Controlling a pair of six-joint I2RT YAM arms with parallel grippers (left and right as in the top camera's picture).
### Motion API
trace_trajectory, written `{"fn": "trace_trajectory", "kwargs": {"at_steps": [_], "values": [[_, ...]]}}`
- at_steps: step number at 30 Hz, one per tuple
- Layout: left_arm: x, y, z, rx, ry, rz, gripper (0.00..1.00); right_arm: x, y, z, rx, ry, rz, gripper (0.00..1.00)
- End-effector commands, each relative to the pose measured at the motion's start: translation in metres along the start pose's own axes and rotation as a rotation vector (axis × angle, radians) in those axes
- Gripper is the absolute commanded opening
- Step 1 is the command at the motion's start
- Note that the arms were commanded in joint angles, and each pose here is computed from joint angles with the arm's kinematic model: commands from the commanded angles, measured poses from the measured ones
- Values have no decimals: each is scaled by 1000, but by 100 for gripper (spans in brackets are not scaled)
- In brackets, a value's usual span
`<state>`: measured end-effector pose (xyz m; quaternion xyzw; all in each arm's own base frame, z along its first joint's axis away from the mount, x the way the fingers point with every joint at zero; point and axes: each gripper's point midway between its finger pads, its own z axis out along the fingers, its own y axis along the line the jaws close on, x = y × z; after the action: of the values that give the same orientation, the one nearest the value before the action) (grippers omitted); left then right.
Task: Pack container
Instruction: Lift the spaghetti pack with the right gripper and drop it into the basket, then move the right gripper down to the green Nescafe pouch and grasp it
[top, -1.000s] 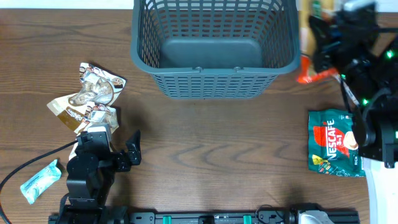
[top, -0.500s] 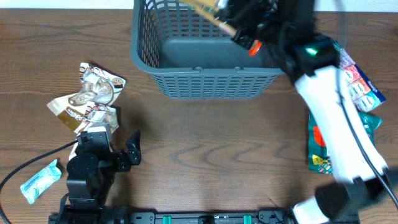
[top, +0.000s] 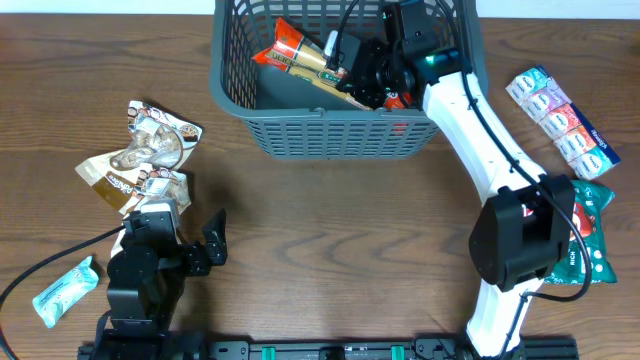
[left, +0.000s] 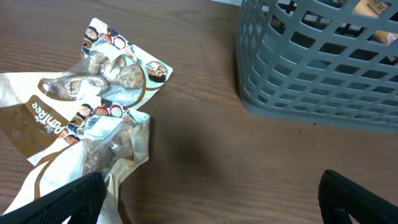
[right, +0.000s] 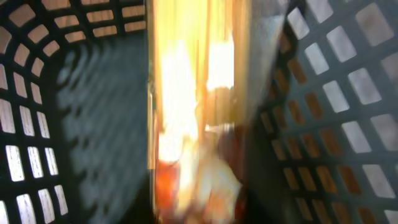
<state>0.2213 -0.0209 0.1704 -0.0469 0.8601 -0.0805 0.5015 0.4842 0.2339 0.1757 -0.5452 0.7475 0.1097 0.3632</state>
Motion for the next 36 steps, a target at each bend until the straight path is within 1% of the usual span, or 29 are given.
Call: {"fn": "trace_trajectory", "kwargs": {"at_steps": [1, 2, 4, 6, 8, 10, 12, 14, 16, 18, 20, 21, 23, 26, 27, 28, 30, 32, 36], "values": [[-9, -3, -5, 13, -21, -7, 99, -35, -8, -29, 30, -99, 83, 85], [-9, -3, -5, 13, -21, -7, 99, -39, -8, -34, 26, -113, 116, 86], [-8, -3, -5, 12, -18, -7, 99, -49, -7, -45, 28, -145, 113, 87], [-7, -3, -5, 11, -14, -7, 99, -61, -15, -60, 69, -187, 94, 85], [-7, -3, -5, 11, -14, -7, 99, -77, -29, -84, 135, -248, 110, 82], [-7, -3, -5, 11, -15, -7, 99, -92, -42, -116, 201, -309, 137, 80], [-7, -3, -5, 11, -15, -7, 99, -104, -60, -163, 305, -364, 207, 77], [-7, -3, -5, 11, -15, -7, 99, -106, -76, -211, 416, -401, 306, 76], [-7, -3, -5, 11, -15, -7, 99, -98, -87, -255, 508, -418, 405, 73], [-7, -3, -5, 11, -15, -7, 99, -75, -92, -300, 608, -395, 559, 73], [-7, -3, -5, 11, -15, -7, 99, -37, -89, -337, 708, -320, 728, 74], [-7, -3, -5, 11, -15, -7, 99, -10, -82, -357, 771, -258, 818, 77], [-7, -3, -5, 11, -15, -7, 99, 29, -64, -386, 851, -160, 927, 80], [-7, -3, -5, 11, -15, -6, 99, 78, -25, -416, 909, -9, 1055, 86], [-7, -3, -5, 11, -15, -6, 99, 95, -8, -422, 913, 49, 1116, 89], [-7, -3, -5, 11, -15, -7, 98, 102, -1, -423, 909, 75, 1143, 90], [-7, -3, -5, 11, -15, -6, 99, 125, 26, -420, 871, 178, 1224, 91], [-7, -3, -5, 11, -15, -6, 99, 139, 44, -410, 823, 255, 1266, 92], [-8, -3, -5, 11, -15, -6, 99, 165, 61, -384, 744, 363, 1274, 94]]}}
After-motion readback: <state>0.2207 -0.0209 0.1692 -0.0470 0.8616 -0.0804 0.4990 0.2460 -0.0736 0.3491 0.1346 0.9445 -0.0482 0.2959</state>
